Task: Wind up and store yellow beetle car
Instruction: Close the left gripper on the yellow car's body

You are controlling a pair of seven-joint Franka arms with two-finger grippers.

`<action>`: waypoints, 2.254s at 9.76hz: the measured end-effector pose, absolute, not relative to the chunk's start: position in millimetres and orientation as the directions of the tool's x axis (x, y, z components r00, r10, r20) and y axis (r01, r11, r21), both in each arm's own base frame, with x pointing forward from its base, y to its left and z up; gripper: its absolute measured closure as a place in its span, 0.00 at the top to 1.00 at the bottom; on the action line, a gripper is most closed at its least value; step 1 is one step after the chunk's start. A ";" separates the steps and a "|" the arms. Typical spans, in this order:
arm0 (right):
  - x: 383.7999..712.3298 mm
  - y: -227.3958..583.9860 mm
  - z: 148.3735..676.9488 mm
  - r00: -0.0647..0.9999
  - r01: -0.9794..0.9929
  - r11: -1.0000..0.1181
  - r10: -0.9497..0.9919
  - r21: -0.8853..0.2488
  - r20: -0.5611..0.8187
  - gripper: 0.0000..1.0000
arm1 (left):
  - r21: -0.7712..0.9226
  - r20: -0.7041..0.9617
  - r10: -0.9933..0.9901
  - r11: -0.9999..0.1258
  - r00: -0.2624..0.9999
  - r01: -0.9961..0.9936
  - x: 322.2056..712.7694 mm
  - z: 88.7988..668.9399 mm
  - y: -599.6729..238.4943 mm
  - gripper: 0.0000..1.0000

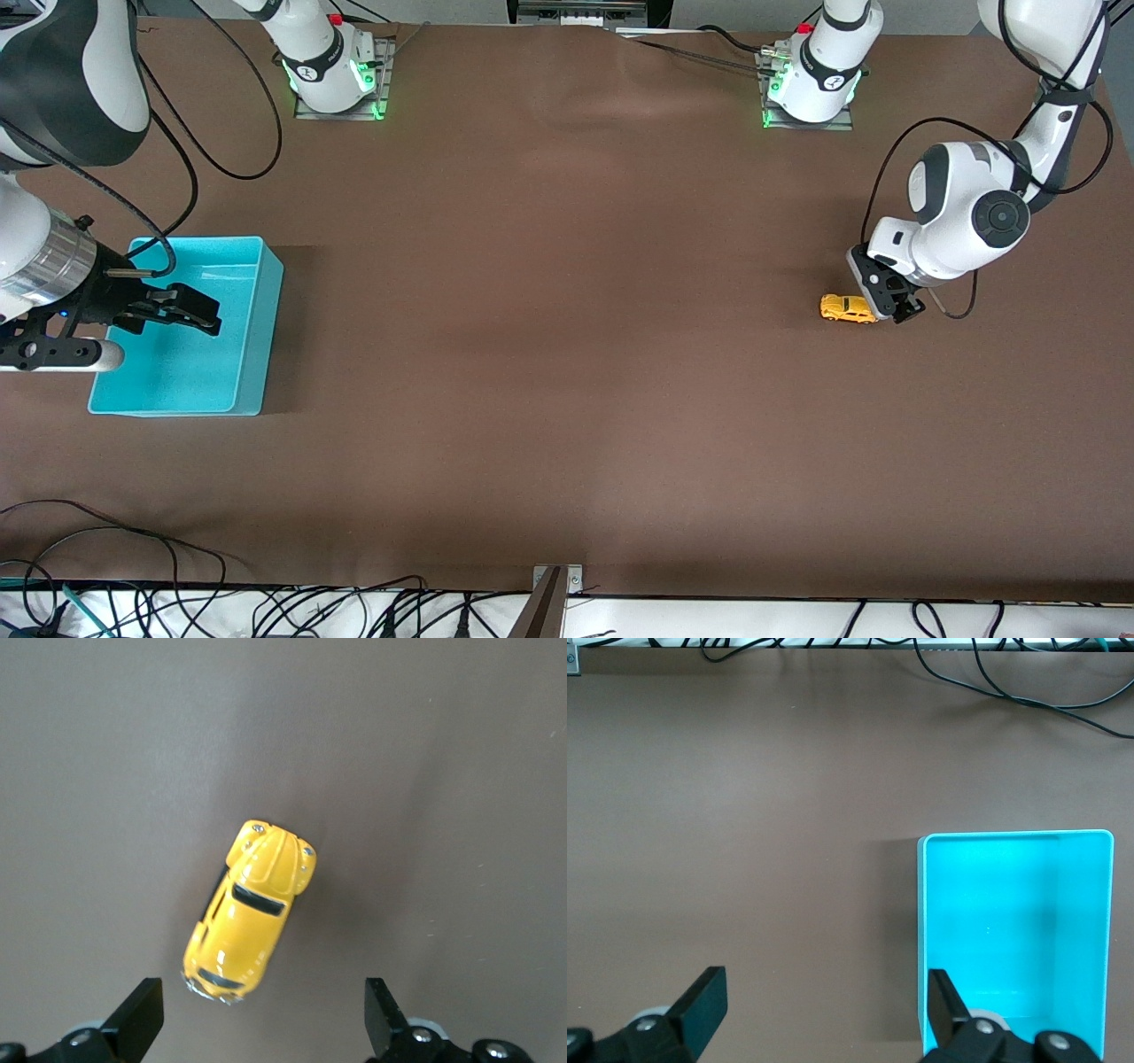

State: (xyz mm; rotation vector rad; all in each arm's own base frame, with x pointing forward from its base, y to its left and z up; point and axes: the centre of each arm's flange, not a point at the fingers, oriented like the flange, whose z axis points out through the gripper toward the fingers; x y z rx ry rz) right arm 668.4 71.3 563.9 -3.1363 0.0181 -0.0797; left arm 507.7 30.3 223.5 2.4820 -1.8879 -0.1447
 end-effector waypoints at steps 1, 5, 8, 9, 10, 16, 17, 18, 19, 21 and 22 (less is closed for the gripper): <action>668.4 71.3 563.9 0.999 -0.011 -1.000 -0.012 -0.004 0.051 1.00 | 0.063 -0.055 -0.977 -0.208 0.205 -0.976 509.1 215.2 30.1 1.00; 668.4 71.3 563.6 0.999 -0.011 -1.000 -0.012 -0.004 0.050 1.00 | 0.052 -0.045 -0.992 -0.118 0.115 -0.992 511.2 199.6 18.0 0.93; 668.5 71.3 562.9 0.999 -0.011 -1.000 -0.012 -0.004 0.048 1.00 | 0.054 -0.045 -0.993 -0.109 0.107 -0.993 511.3 194.6 15.1 0.81; 668.5 71.3 562.9 0.999 -0.011 -1.000 -0.012 -0.004 0.048 1.00 | 0.053 -0.045 -0.993 -0.109 0.107 -0.993 511.6 194.8 15.1 0.80; 668.5 71.3 562.9 0.999 -0.011 -1.000 -0.012 -0.004 0.048 1.00 | 0.053 -0.045 -0.993 -0.109 0.107 -0.993 511.7 194.9 15.1 0.75; 668.4 71.3 561.6 0.999 -0.012 -1.000 -0.012 -0.004 0.045 1.00 | 0.029 -0.040 -0.994 -0.107 0.106 -0.994 518.5 204.0 10.9 0.40; 668.4 71.3 561.5 0.999 -0.012 -1.000 -0.012 -0.004 0.045 1.00 | 0.023 -0.036 -0.995 -0.098 0.097 -0.995 519.3 206.8 4.3 0.40; 668.4 71.3 561.5 0.999 -0.012 -1.000 -0.012 -0.004 0.045 1.00 | 0.022 -0.033 -0.996 -0.089 0.088 -0.996 519.6 207.7 -1.5 0.40; 668.4 71.3 561.5 0.999 -0.012 -1.000 -0.012 -0.004 0.044 1.00 | 0.023 -0.031 -0.996 -0.082 0.081 -0.996 519.4 207.5 -6.4 0.40; 668.4 71.3 561.4 0.999 -0.012 -1.000 -0.012 -0.004 0.044 1.00 | 0.038 -0.032 -0.996 -0.084 0.083 -0.996 516.0 201.5 -6.8 0.39; 668.4 71.3 561.4 0.999 -0.012 -1.000 -0.012 -0.004 0.044 1.00 | 0.043 -0.032 -0.996 -0.088 0.086 -0.995 514.7 198.8 -5.2 0.39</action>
